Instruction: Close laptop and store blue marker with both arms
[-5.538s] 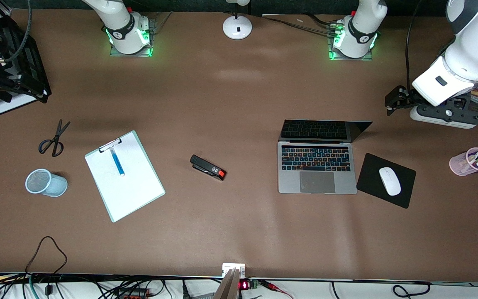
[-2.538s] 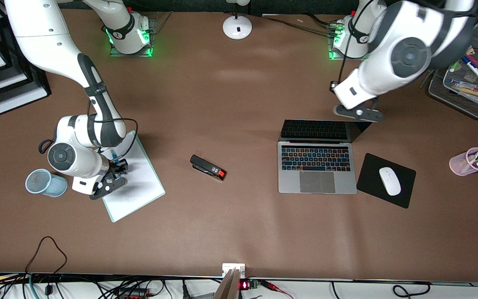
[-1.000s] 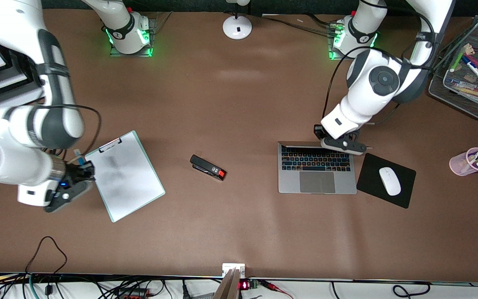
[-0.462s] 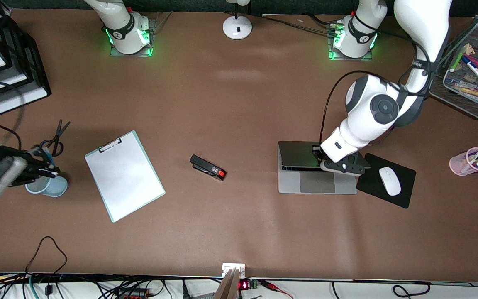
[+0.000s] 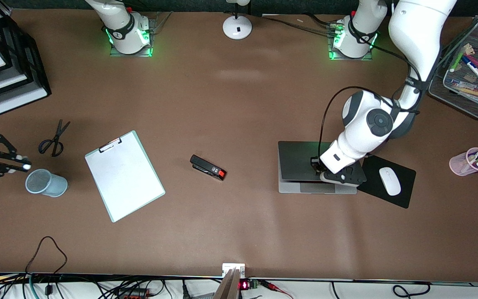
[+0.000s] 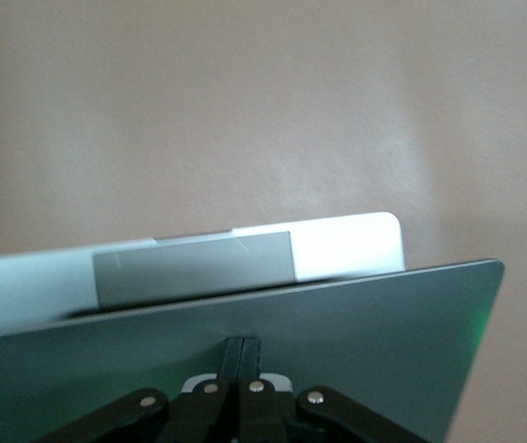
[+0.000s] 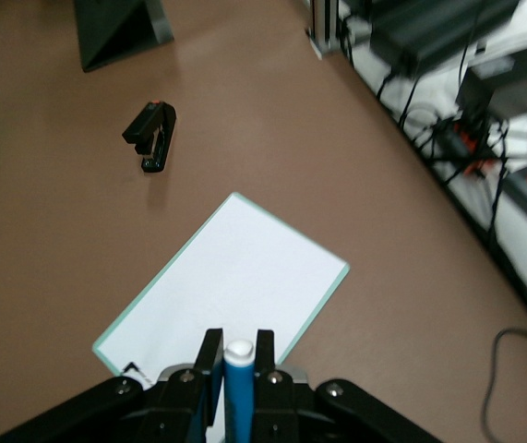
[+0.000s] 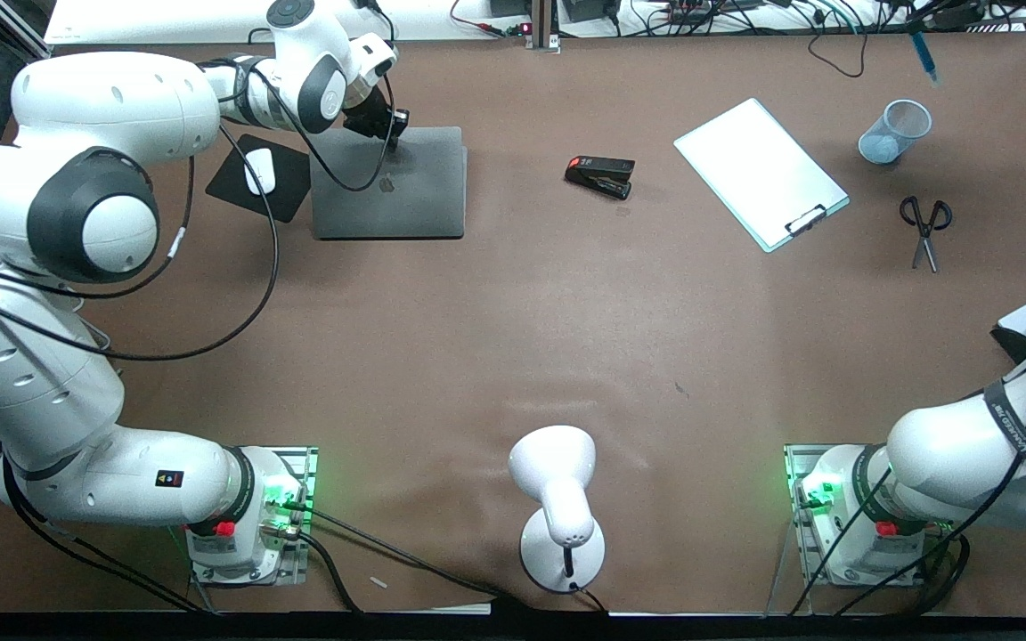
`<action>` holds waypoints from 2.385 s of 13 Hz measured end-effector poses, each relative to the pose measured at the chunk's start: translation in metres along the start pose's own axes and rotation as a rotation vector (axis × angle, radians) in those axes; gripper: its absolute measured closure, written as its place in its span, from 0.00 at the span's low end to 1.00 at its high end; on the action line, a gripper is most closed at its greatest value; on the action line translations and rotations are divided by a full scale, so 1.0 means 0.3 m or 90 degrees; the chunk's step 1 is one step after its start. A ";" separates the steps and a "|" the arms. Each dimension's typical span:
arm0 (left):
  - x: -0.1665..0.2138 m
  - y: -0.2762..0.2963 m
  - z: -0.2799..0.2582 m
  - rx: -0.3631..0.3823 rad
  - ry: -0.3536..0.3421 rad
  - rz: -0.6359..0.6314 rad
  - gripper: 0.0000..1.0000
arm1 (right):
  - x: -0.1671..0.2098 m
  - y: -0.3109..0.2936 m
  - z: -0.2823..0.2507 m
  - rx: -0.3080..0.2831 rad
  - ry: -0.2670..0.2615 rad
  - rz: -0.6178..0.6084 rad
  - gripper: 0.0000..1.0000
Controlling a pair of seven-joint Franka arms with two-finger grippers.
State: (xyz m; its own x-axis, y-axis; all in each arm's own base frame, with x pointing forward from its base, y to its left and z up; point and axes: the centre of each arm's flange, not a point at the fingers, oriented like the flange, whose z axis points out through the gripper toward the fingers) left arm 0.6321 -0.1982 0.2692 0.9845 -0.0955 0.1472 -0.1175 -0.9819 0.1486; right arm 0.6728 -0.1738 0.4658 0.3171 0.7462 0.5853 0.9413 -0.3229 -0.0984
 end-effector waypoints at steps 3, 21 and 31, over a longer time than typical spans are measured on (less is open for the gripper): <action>0.040 -0.022 0.066 0.006 -0.002 0.005 0.99 | -0.129 0.034 -0.012 -0.015 0.074 -0.064 0.83; 0.113 -0.061 0.132 0.034 -0.051 0.024 0.99 | -0.700 0.105 0.266 -0.029 0.300 -0.162 0.83; 0.024 -0.004 -0.619 0.114 -0.148 0.091 0.82 | -0.752 0.077 0.249 0.028 0.292 -0.038 0.12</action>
State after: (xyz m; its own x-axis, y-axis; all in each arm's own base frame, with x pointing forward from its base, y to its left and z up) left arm 0.6151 -0.1672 0.4516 0.9656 -0.2489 -0.0754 -0.2519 -0.9671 -0.0344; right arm 0.6317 -0.3061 0.2715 0.1873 0.4250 0.8856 0.9636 -0.2547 -0.0816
